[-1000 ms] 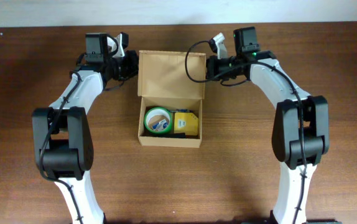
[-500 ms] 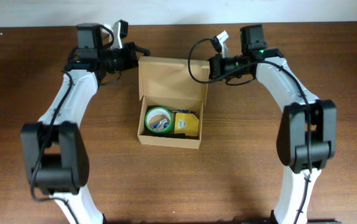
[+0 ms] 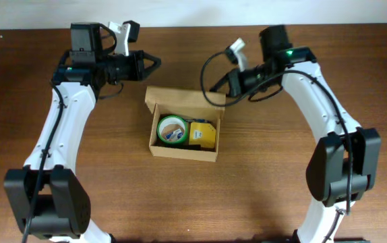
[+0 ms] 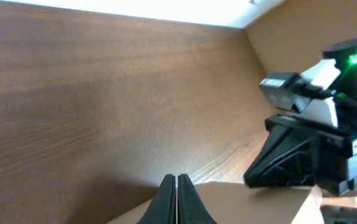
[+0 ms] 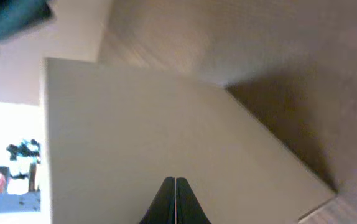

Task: Pack container
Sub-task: 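Swing the lid forward with both grippers to close the box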

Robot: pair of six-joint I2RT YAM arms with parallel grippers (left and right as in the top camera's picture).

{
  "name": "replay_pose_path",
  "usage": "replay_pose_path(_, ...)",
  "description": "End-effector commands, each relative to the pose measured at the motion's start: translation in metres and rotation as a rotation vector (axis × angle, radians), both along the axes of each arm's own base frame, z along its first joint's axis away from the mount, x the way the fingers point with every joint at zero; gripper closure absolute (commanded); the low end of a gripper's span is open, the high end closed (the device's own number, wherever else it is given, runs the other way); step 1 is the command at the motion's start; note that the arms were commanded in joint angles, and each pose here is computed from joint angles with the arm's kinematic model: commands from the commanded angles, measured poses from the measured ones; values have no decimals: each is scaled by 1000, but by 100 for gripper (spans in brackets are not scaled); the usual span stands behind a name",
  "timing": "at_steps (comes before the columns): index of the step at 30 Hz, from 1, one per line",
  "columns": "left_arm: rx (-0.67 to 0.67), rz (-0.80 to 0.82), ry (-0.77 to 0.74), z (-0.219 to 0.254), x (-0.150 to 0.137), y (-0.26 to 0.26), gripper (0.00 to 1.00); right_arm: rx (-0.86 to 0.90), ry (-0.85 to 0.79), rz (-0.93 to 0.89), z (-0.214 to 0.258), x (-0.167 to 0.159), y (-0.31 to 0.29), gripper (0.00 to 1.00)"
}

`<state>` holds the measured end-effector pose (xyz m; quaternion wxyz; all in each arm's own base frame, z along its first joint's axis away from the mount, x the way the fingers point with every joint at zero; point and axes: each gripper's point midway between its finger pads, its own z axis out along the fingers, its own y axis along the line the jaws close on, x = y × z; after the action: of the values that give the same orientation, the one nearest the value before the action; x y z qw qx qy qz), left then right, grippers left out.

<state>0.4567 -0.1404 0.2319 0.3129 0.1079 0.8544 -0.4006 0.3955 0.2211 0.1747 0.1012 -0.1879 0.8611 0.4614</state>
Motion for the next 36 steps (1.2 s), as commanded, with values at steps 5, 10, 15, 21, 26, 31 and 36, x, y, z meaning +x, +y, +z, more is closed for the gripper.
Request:
replay_pose_path(5,92,-40,40,-10,-24,5,98,-355,-16,110,-37,-37,-3,96)
replay_pose_path(10,152,-39,115,-25,-39,12,98,-474,25,133,-46,-55,-11,96)
replay_pose_path(15,182,-62,102,-15,-54,14,98,-473,-5,101,-19,-61,-19,96)
replay_pose_path(21,351,-39,49,3,-80,21,98,-530,-110,27,28,-75,-38,96)
replay_pose_path(26,493,-48,35,3,-98,11,98,-521,-109,4,42,-89,-41,96)
replay_pose_path(31,524,-100,44,-14,-108,-11,98,-527,-61,44,14,-101,-35,96)
replay_pose_path(36,500,-118,101,-48,-117,-16,98,-423,-21,70,-18,-107,-17,96)
